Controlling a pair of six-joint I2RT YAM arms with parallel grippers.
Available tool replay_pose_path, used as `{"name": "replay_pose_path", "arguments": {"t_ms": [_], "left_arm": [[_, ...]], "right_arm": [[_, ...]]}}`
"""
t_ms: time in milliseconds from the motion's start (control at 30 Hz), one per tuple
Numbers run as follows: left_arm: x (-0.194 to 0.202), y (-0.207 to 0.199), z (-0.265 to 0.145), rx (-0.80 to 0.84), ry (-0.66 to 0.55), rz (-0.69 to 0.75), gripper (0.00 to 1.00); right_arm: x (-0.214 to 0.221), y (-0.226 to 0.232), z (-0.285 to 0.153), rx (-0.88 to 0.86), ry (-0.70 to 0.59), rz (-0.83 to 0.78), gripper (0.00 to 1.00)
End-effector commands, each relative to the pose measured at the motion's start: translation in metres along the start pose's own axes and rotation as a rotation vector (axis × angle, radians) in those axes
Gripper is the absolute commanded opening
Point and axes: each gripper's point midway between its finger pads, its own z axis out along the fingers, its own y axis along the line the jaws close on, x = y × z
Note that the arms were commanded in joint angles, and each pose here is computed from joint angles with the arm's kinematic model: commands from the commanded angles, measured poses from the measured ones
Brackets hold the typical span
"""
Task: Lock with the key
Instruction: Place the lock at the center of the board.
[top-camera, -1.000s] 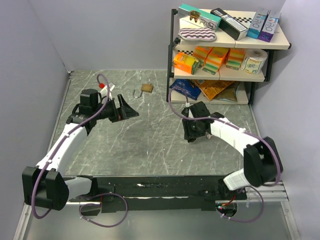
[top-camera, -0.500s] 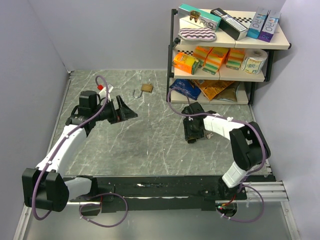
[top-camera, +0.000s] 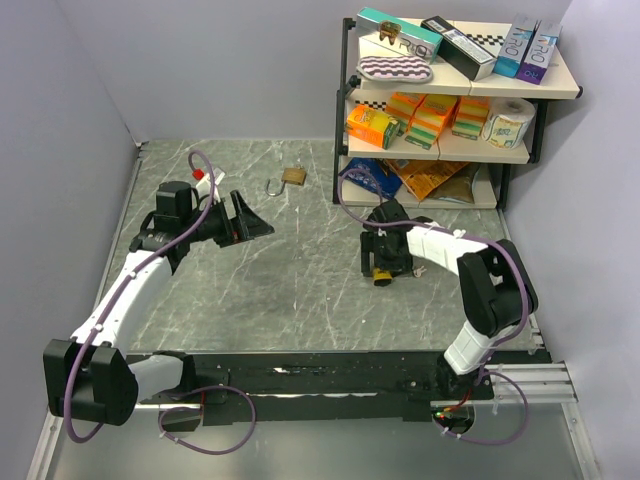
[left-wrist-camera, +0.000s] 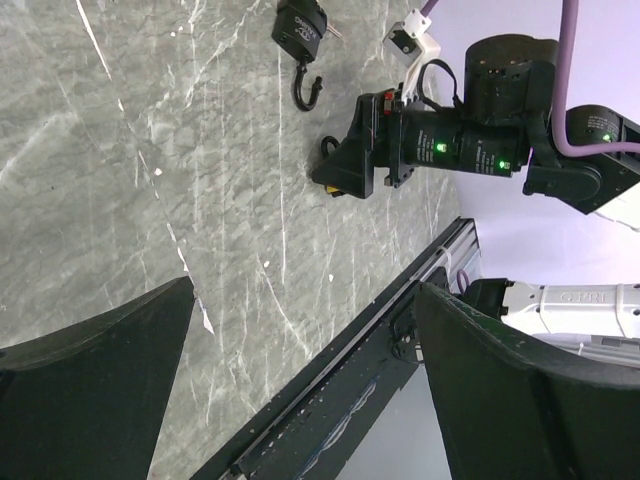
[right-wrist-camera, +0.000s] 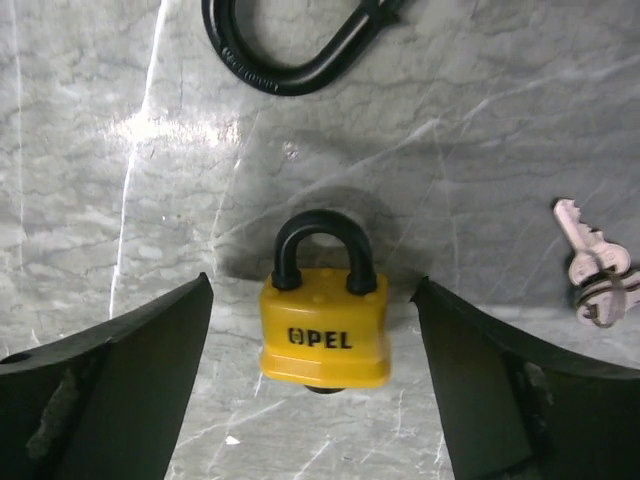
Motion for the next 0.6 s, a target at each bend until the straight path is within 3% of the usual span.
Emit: {"name": "replay_pose_path", "arguments": {"t_ms": [0, 267, 567], "left_arm": [[-0.007, -0.010, -0.005, 0.032, -0.034, 0.050, 0.96], [-0.012, -0.013, -0.007, 0.040, -0.059, 0.061, 0.96], [-0.020, -0.014, -0.005, 0.040, -0.087, 0.053, 0.96]], "right_arm": [[-0.029, -0.002, -0.006, 0.011, -0.072, 0.021, 0.92], [-0.079, -0.003, -0.038, 0.044, -0.276, 0.058, 0.91], [-0.136, 0.007, -0.042, 0.048, -0.404, 0.155, 0.97]]}}
